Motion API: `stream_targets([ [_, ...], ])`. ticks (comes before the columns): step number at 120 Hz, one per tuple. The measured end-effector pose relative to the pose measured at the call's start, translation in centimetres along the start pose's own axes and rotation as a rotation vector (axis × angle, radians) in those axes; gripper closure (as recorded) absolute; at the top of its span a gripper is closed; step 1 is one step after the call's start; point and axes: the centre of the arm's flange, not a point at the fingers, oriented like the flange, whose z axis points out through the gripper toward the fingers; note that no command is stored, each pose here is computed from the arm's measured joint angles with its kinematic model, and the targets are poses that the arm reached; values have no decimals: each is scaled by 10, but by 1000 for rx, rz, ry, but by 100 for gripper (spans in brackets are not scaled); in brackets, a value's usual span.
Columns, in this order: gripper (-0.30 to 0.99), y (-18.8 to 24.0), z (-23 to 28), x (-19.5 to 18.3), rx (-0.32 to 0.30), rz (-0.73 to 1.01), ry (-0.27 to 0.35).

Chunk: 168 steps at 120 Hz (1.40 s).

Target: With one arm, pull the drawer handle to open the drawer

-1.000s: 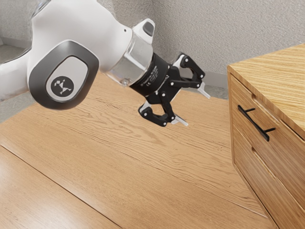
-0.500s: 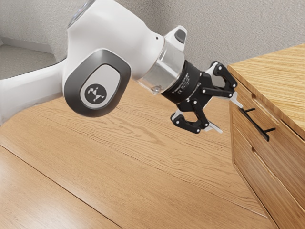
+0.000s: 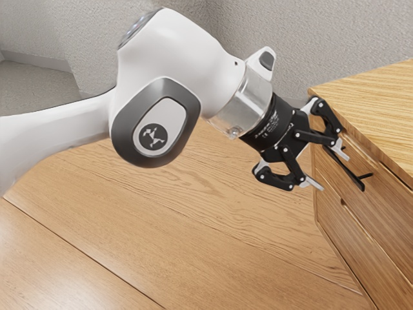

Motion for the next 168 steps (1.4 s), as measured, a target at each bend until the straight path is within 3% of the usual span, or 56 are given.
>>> stream_targets([
  [56,41,-3,13,4,19,40,6],
  [113,65,-2,10,6,14,74,13],
  [168,67,-4,-1,9,11,86,25],
])
